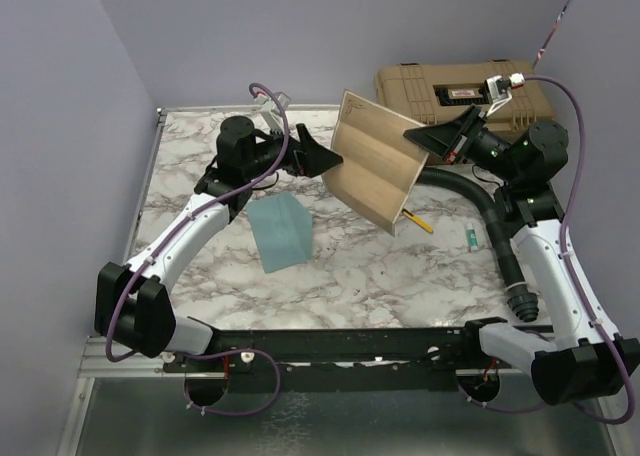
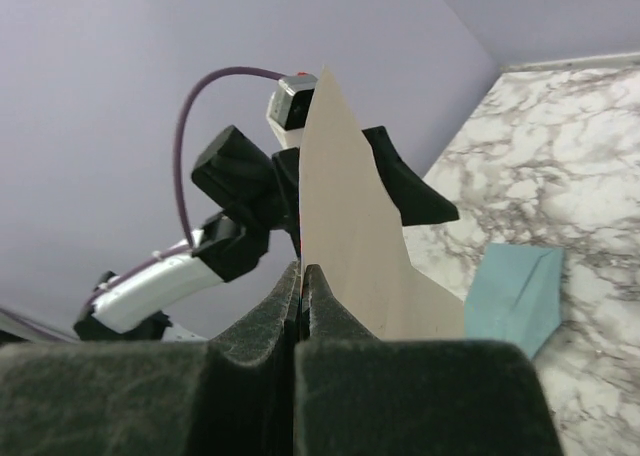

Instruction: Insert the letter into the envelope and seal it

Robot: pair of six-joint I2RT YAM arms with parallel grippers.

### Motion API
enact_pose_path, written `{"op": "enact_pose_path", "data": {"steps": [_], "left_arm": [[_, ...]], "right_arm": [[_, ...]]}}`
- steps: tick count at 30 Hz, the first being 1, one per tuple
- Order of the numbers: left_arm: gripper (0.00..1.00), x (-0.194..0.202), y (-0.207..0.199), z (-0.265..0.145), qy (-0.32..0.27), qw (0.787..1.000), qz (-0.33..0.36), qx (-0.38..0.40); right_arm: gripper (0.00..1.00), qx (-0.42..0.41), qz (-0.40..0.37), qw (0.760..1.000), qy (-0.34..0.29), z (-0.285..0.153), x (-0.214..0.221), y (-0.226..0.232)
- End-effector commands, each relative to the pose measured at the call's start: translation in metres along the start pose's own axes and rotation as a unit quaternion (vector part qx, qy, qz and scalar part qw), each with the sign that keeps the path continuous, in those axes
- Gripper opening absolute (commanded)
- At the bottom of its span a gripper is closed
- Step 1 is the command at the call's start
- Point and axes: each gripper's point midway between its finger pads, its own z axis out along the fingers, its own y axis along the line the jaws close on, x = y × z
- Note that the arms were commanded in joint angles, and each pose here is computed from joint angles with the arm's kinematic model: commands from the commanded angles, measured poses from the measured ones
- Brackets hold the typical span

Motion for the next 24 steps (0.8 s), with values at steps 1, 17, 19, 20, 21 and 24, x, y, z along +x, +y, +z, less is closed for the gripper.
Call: {"op": "enact_pose_path", "data": {"steps": [1,17,19,20,21,24], "left_arm": [[0.88,-0.013,-0.042,-0.014,-0.039,0.992,-0.018,0.118],[0.00,-0.003,-0.077,-0.038,-0.028,0.976,-0.072,0.204],[0.00,-0.010,-0.077,-0.038,-0.040,0.976,-0.073,0.200],[0.00,-0.014,-0.075,-0.037,-0.044,0.976,-0.076,0.197],[0.00,-0.018,-0.074,-0.036,-0.050,0.977,-0.080,0.194],[0.00,-0.027,-0.067,-0.032,-0.062,0.977,-0.095,0.183]], "right_arm": [[0.00,-0.040,0.051,0.998,-0.005,0.002,-0.010,0.025],[0.00,-0.074,0.007,0.997,-0.016,0.005,-0.018,0.032],[0.00,-0.086,-0.041,0.995,-0.001,0.003,-0.012,0.034],[0.00,-0.096,-0.067,0.993,0.012,0.001,-0.007,0.036],[0.01,-0.106,-0.093,0.990,0.029,-0.002,0.000,0.037],[0.01,-0.131,-0.153,0.977,0.063,-0.009,0.014,0.042]]}}
